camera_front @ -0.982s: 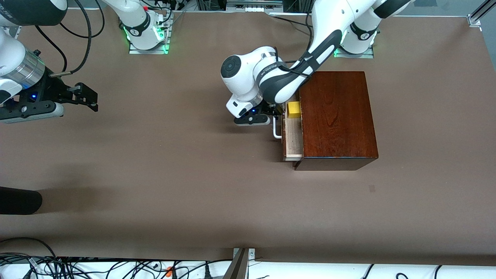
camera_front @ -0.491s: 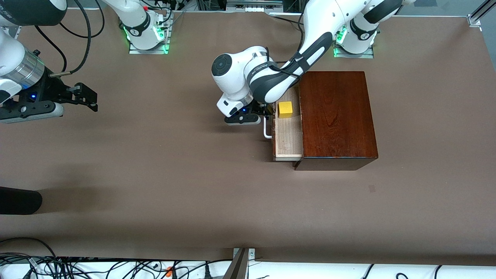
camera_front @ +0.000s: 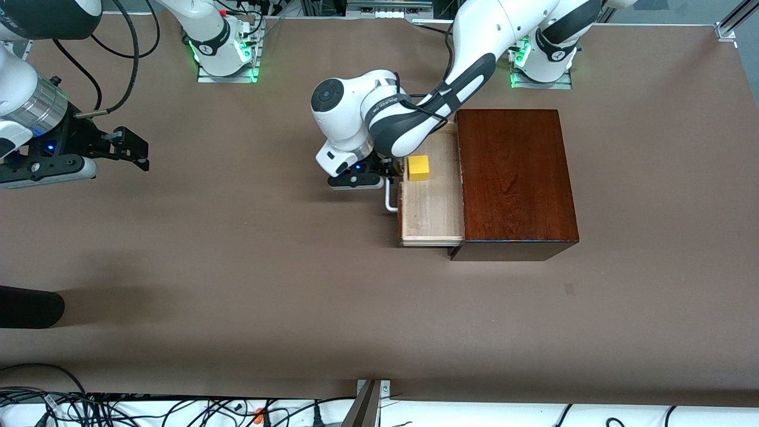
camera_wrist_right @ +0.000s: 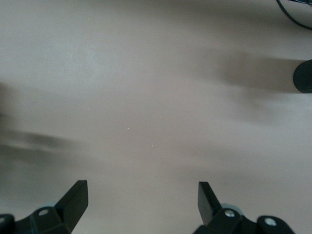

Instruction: Open drawer, take yellow block, close drawer

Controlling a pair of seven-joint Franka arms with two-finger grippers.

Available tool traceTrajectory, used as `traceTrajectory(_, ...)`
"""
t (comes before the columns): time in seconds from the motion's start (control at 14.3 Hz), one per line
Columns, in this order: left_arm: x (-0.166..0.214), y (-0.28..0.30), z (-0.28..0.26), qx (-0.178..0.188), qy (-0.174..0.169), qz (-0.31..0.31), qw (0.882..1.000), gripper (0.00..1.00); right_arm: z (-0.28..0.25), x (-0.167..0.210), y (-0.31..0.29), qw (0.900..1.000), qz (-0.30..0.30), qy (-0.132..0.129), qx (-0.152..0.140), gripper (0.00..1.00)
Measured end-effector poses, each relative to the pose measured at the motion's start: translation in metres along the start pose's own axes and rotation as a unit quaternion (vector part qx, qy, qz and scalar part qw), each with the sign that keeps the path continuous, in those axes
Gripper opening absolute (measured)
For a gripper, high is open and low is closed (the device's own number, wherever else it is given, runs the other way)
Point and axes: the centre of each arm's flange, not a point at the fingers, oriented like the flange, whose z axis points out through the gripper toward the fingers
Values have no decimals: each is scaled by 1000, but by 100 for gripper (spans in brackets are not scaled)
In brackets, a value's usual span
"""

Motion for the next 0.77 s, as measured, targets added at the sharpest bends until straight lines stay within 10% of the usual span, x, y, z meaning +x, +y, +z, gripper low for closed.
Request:
traceTrajectory(0.42, 27, -26, -71, -46, -16, -39, 998, 100, 0, 0, 1, 1000, 1, 0, 0, 100)
traceTrajectory(0.77, 72, -180, -200, -91, -39, -36, 994, 100, 0, 0, 2, 1000, 2, 0, 0, 100)
